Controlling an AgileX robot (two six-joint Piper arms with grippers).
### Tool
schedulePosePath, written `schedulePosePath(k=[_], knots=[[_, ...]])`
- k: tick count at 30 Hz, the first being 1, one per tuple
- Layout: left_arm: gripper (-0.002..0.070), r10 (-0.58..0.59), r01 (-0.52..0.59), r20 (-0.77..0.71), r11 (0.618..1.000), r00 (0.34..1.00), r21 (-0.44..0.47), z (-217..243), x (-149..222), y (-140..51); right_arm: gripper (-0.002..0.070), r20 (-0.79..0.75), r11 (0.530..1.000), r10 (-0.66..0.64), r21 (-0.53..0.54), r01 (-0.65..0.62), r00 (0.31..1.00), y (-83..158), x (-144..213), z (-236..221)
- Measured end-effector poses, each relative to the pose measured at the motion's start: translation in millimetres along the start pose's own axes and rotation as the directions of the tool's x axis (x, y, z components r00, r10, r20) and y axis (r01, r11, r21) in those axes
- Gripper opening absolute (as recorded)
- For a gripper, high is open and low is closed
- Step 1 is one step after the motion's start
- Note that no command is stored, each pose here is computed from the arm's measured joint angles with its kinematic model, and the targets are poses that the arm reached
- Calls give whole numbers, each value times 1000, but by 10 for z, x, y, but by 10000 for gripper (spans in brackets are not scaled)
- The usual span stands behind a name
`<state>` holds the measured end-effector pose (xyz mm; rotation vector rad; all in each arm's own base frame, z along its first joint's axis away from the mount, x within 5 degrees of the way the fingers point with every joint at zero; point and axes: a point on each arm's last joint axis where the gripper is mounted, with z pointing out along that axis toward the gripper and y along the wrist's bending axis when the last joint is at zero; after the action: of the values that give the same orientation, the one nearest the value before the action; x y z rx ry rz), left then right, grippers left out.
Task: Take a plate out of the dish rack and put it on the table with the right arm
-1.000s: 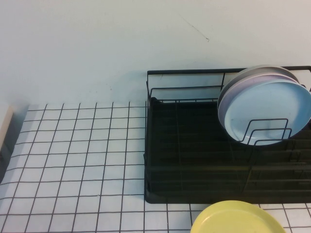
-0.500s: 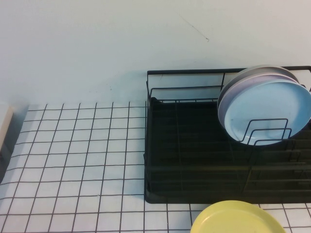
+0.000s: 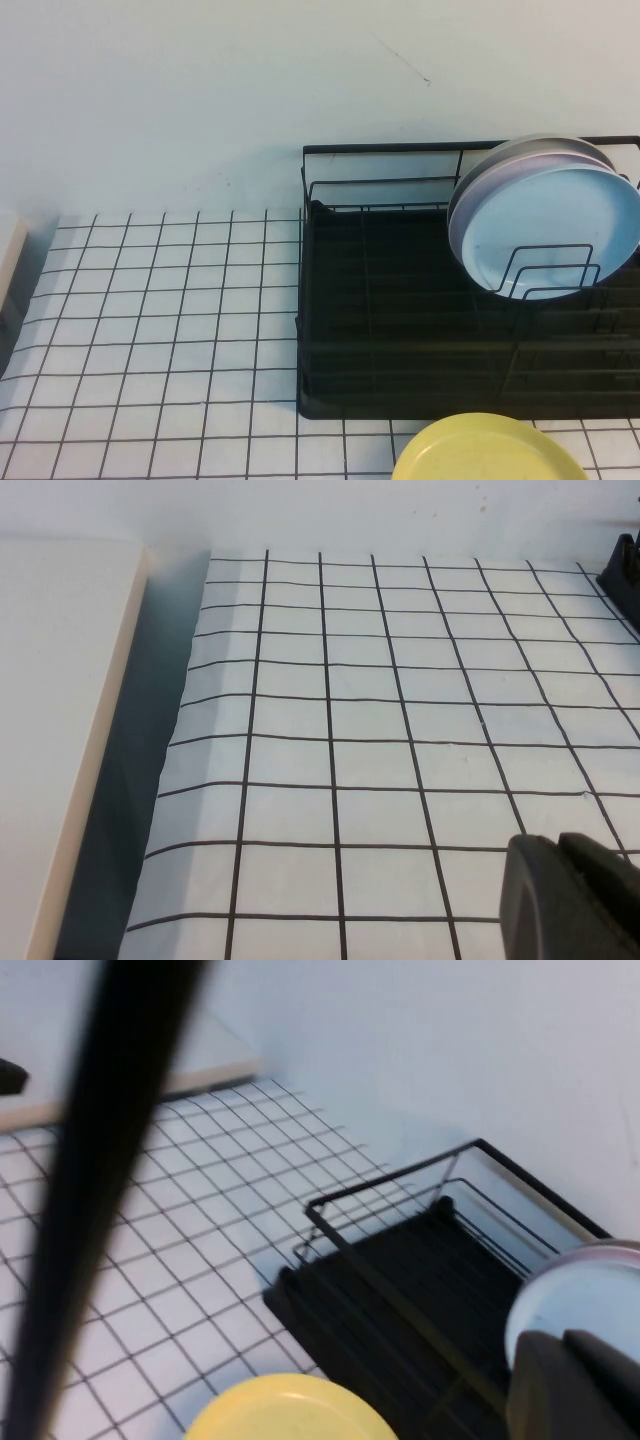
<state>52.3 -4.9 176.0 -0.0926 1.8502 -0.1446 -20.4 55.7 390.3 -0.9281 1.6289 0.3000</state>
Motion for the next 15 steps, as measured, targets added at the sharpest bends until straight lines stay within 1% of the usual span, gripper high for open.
schedulePosePath(k=[4,7,10,12,15], knots=[[-3,0,0,0,1000,1000,0,0,0,0,-1,-14,991,-61,115,62,998,-11,44,-85],[-3,0,0,0,1000,1000,0,0,0,0,-1,-12,968,-100,232,101,995,4,81,-199],[-3,0,0,0,1000,1000,0,0,0,0,-1,10,946,-111,307,103,994,20,129,-257],[-3,0,0,0,1000,1000,0,0,0,0,-1,19,935,-105,342,92,994,-23,177,-217],[-3,0,0,0,1000,1000,0,0,0,0,-1,24,908,-77,415,60,997,-181,360,-27]])
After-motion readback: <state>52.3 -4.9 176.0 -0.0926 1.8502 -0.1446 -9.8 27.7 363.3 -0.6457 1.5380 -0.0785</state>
